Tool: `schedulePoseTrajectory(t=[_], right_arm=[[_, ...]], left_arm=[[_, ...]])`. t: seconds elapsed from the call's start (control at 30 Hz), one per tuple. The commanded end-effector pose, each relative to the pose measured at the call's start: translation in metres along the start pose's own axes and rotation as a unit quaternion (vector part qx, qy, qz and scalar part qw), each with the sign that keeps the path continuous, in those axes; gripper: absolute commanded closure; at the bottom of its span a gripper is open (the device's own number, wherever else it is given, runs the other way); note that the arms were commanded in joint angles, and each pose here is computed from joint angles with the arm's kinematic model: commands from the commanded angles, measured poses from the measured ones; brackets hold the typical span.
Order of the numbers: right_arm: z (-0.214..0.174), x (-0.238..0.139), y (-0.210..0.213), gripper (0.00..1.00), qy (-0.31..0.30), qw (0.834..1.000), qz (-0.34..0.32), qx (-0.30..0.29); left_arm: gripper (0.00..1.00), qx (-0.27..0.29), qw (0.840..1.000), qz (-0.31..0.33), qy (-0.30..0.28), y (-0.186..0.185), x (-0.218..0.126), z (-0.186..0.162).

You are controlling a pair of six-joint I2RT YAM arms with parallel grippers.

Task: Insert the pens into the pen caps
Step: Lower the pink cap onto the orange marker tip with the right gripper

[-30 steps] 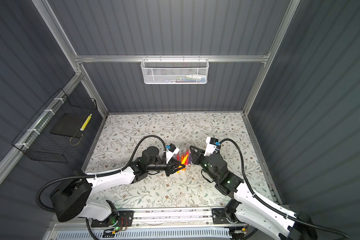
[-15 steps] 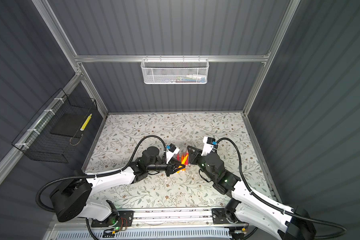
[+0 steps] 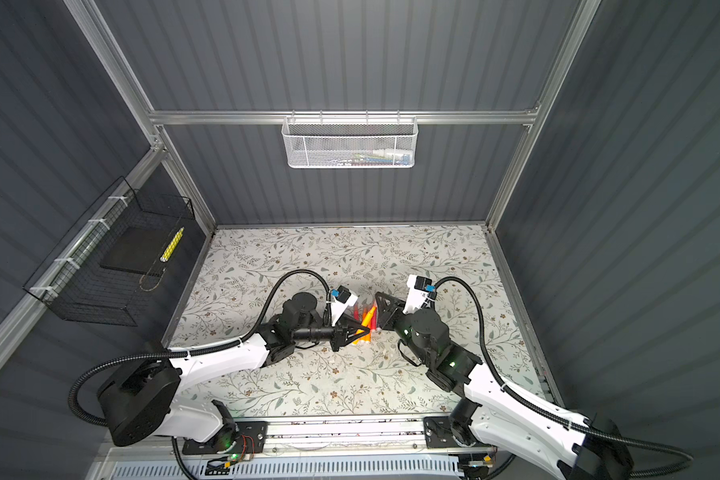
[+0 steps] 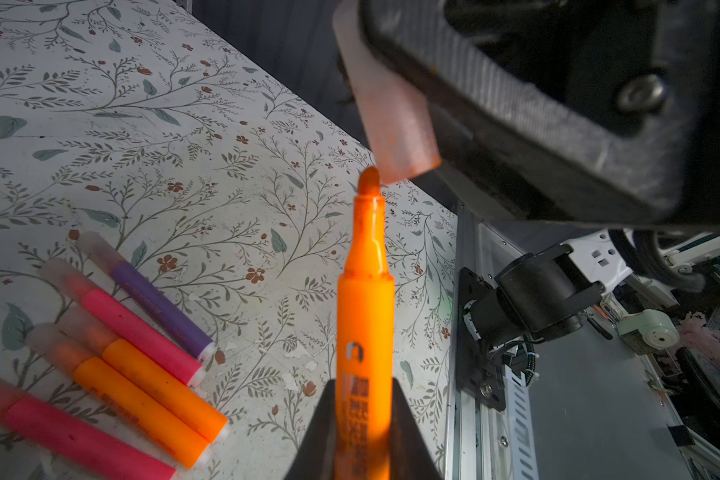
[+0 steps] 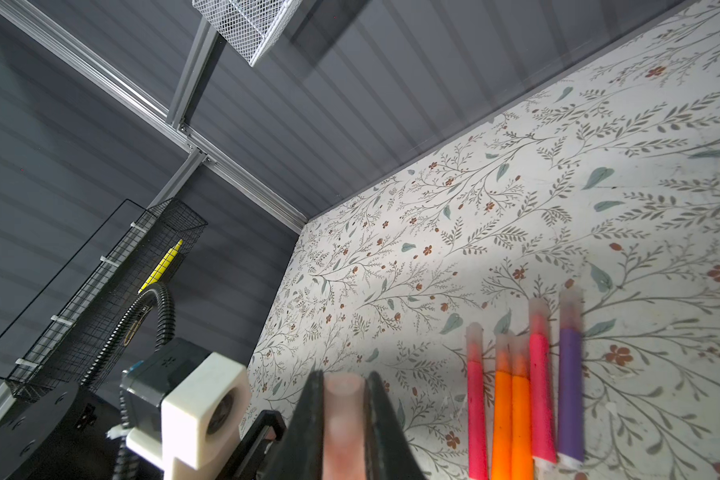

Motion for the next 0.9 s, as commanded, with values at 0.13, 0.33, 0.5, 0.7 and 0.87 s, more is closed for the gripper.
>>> schedulePoseTrajectory(t=[0.13,0.33,0.5,0.7,0.87], right_arm=[[0.006,0.004,0.011,1.0,-0.014,1.0,0.011,-0.007],[0.004,0.007,0.012,1.0,-0.011,1.0,0.012,-0.006],[0.001,0.006,0.007,1.0,-0.007,1.0,0.012,-0.001],[0.0,0.006,0.004,1.0,-0.009,1.0,0.008,-0.001],[-0.004,0.004,0.004,1.0,-0.001,1.0,0.022,0.006]], left_arm=[[1.0,0.016,1.0,-0.009,-0.019,-0.007,-0.004,0.01],[1.0,0.015,1.0,-0.008,-0.019,-0.006,-0.004,0.01],[1.0,0.012,1.0,-0.007,-0.026,-0.007,-0.006,0.011],[1.0,0.01,1.0,-0.007,-0.028,-0.008,-0.007,0.012],[1.0,0.0,1.0,-0.002,-0.031,-0.007,-0.006,0.012]])
Point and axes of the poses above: each gripper's point midway between its finger pads, its own x axis out along the fingers, its own y axis along the line the jaws close on, z = x × y, the point moved 8 cm from there along -x, back along the fingers, and after that the axes turned 12 degrees about x, right-handed, at the moved point
